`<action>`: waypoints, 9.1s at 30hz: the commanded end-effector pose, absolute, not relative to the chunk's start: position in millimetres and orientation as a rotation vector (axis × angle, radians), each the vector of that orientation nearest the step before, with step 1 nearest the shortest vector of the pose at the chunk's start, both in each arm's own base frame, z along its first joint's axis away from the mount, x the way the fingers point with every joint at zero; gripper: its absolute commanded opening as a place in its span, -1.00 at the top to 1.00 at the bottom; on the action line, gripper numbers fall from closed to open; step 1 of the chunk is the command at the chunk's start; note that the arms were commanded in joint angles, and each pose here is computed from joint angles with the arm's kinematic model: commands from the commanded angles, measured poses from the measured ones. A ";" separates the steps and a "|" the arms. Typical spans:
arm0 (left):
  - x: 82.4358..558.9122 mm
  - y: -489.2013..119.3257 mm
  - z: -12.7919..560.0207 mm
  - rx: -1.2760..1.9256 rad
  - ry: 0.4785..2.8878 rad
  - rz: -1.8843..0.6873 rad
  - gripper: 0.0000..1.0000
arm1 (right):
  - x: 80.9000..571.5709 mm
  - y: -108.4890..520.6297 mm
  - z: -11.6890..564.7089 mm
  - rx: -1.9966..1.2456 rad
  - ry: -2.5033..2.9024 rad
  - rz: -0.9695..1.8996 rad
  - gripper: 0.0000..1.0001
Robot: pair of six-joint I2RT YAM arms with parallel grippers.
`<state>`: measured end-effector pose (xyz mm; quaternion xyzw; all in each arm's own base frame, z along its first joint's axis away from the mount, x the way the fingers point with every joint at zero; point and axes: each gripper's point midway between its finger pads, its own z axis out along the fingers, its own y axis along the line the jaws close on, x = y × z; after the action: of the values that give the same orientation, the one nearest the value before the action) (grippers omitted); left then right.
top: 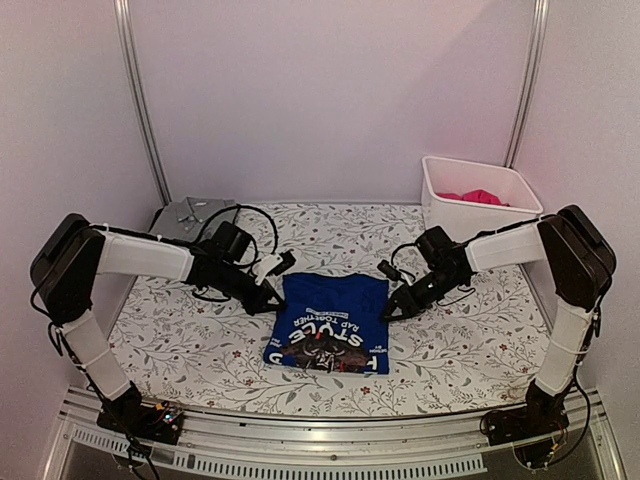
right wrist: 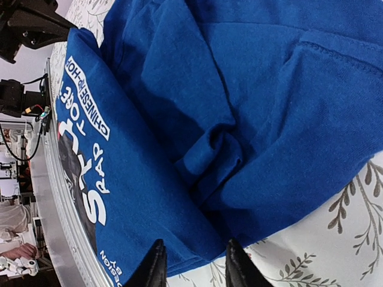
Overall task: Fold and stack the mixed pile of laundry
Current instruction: Adjust the square-folded T-shirt at the center of the board, then smooth out the square-folded T-shirt at the center of the board, then pick up the square-folded T-shirt from the center of the board, then pass from the left arm to the right
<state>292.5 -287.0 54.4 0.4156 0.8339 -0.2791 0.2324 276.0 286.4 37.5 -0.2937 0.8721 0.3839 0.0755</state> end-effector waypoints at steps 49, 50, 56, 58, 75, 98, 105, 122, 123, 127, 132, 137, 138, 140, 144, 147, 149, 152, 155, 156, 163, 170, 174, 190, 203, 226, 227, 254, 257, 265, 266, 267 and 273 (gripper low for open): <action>388.0 -284.1 99.6 1.028 2.255 -0.549 1.00 | 380.9 272.8 115.6 -0.686 2.462 0.910 1.00; 393.3 -284.0 97.5 1.019 2.260 -0.538 1.00 | 384.8 271.9 109.8 -0.681 2.472 0.900 1.00; 415.2 -285.9 72.0 0.996 2.310 -0.503 1.00 | 406.6 269.1 86.3 -0.638 2.502 0.871 1.00; 419.4 -285.5 66.3 0.987 2.323 -0.491 1.00 | 413.2 267.9 82.5 -0.628 2.505 0.860 1.00; 438.4 -281.9 58.1 0.939 2.330 -0.447 1.00 | 442.2 269.7 80.2 -0.596 2.477 0.859 1.00; 488.4 -256.8 68.2 0.661 2.339 -0.472 -0.35 | 479.4 273.2 72.4 -0.486 2.507 0.803 -0.09; 481.9 -255.0 200.3 0.620 2.093 -0.504 -0.99 | 495.8 266.0 208.3 -0.470 2.247 0.771 -0.56; 404.8 -319.6 206.8 0.450 2.103 -1.172 -0.99 | 429.9 325.3 207.7 -0.558 2.216 1.573 -0.98; 398.9 -326.8 204.3 0.457 2.079 -1.267 -0.99 | 423.7 329.6 199.4 -0.560 2.221 1.622 -0.98; 392.0 -361.6 177.9 0.446 2.120 -1.506 -0.99 | 408.0 344.9 167.7 -0.486 2.295 1.794 -0.98; 397.7 -388.4 131.5 0.394 2.224 -1.591 -0.99 | 396.6 364.2 121.0 -0.446 2.397 1.881 -0.98; 426.6 -382.0 88.0 0.237 2.306 -1.584 -0.99 | 414.9 363.5 78.2 -0.331 2.452 1.884 -0.98; 431.1 -378.2 79.3 0.213 2.318 -1.575 -0.99 | 419.2 360.2 68.4 -0.305 2.465 1.864 -0.98; 442.3 -364.2 61.1 0.157 2.350 -1.534 -0.99 | 426.3 348.0 41.4 -0.232 2.508 1.823 -0.98; 456.3 -334.8 43.4 0.084 2.384 -1.466 -0.99 | 435.4 328.8 24.6 -0.173 2.532 1.760 -0.98; 456.6 -325.3 74.5 0.153 2.318 -1.451 -0.99 | 436.5 333.7 72.6 -0.270 2.431 1.807 -0.98; 447.6 -325.7 102.5 0.233 2.287 -1.444 -0.99 | 428.8 335.4 118.9 -0.333 2.371 1.830 -0.98; 412.1 -332.9 140.8 0.360 2.246 -1.486 -0.99 | 400.6 331.7 145.8 -0.398 2.340 1.861 -0.98; 361.0 -347.4 157.8 0.462 2.232 -1.568 -0.99 | 354.4 330.5 157.1 -0.421 2.359 1.956 -0.98; 344.3 -352.9 160.6 0.495 2.230 -1.591 -0.99 | 337.3 334.6 159.5 -0.446 2.375 1.978 -0.98; 272.3 -391.5 135.5 0.554 2.292 -1.723 -0.99 | 292.3 355.8 136.5 -0.553 2.470 2.055 -0.98; 275.8 -383.4 71.3 0.358 2.424 -1.693 -0.99 | 285.2 357.2 55.8 -0.381 2.663 2.066 -0.98; 276.4 -352.0 27.4 0.122 2.511 -1.668 -1.00 | 275.1 327.1 5.8 -0.199 2.789 2.014 -0.98; 311.1 -325.8 135.2 0.597 2.256 -0.940 -0.99 | 300.5 272.6 104.6 -0.237 2.556 1.775 -0.98; 292.5 -476.0 117.1 1.446 1.813 -0.518 -0.55 | 335.1 226.7 106.2 -0.025 2.553 1.597 -0.93; 266.3 -523.0 13.0 1.634 1.840 -0.463 0.80 | 324.1 218.6 70.2 0.118 2.682 1.554 -0.92; 266.0 -524.1 22.6 1.614 1.834 -0.494 0.85 | 322.8 218.1 66.9 0.137 2.689 1.557 -0.92; 256.6 -519.0 115.2 1.442 1.767 -0.784 1.00 | 336.4 300.4 38.6 0.352 2.680 1.897 -0.57; 254.0 -517.5 120.1 1.443 1.754 -0.794 1.00 | 340.2 304.5 28.7 0.387 2.686 1.909 -0.42; 244.0 -513.3 119.9 1.447 1.738 -0.829 1.00 | 345.9 306.4 3.7 0.505 2.695 1.930 -0.01; 242.7 -512.5 119.1 1.450 1.737 -0.830 1.00 | 347.1 306.6 1.3 0.516 2.693 1.934 0.11; 241.6 -512.3 119.1 1.451 1.737 -0.832 1.00 | 347.9 307.2 -1.7 0.531 2.697 1.936 0.22; 240.1 -509.7 121.7 1.458 1.724 -0.818 1.00 | 353.1 310.3 -2.7 0.530 2.694 1.943 0.99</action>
<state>241.7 -507.3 88.2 0.5678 0.6913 -0.2993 0.3319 361.1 311.8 35.0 0.1087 0.7843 0.6059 -0.0767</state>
